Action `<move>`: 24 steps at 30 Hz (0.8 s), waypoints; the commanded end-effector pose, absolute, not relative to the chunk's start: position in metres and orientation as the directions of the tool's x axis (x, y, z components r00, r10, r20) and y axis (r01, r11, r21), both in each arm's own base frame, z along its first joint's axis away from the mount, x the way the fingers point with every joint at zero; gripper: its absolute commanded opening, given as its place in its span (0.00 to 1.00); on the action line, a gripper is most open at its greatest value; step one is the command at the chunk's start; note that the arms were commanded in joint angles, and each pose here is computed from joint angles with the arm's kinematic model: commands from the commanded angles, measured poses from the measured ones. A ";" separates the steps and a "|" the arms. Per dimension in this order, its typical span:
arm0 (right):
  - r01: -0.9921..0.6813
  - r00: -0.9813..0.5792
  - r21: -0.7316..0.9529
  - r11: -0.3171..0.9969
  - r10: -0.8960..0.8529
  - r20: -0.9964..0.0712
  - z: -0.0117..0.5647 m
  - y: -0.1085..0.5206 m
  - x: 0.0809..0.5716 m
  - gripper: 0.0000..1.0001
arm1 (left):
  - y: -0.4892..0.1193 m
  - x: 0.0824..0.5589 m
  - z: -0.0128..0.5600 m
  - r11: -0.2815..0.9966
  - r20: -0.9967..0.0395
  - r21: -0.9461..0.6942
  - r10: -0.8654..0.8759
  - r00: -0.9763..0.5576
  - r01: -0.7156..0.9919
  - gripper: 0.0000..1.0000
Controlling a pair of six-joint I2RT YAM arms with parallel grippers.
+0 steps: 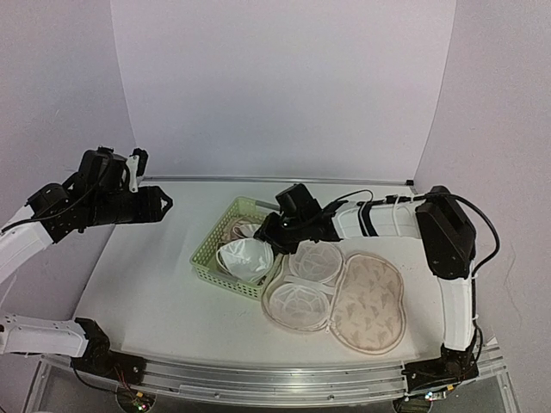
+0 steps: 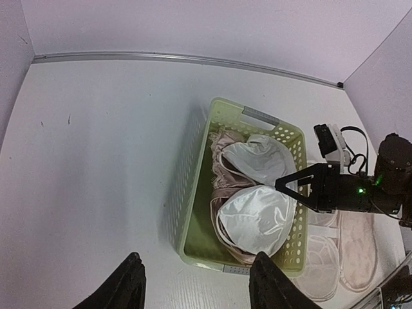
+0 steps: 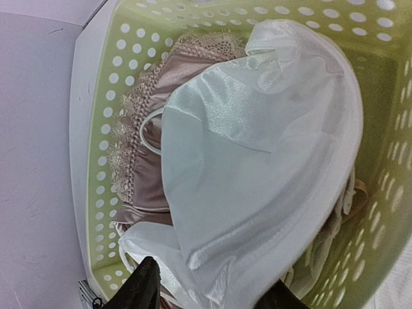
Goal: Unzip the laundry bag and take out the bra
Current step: Place the bra in the bin, then move the bin to the center of the board.
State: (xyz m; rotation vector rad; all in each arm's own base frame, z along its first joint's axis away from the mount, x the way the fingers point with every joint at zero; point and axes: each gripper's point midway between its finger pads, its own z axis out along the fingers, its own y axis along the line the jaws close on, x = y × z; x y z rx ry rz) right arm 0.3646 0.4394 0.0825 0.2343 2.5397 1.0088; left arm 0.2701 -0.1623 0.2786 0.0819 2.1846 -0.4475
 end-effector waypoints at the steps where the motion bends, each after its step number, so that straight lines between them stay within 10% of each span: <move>1: -0.039 -0.882 0.653 0.757 0.280 -0.378 0.121 0.421 0.359 0.49 | -0.169 0.274 0.284 0.922 -0.796 -0.305 -0.110 -0.595 0.237 0.56; 24: -0.171 -0.748 0.430 0.886 0.167 -0.642 0.197 0.305 0.313 0.64 | -0.199 0.295 0.265 0.908 -0.761 -0.322 -0.079 -0.644 0.268 0.56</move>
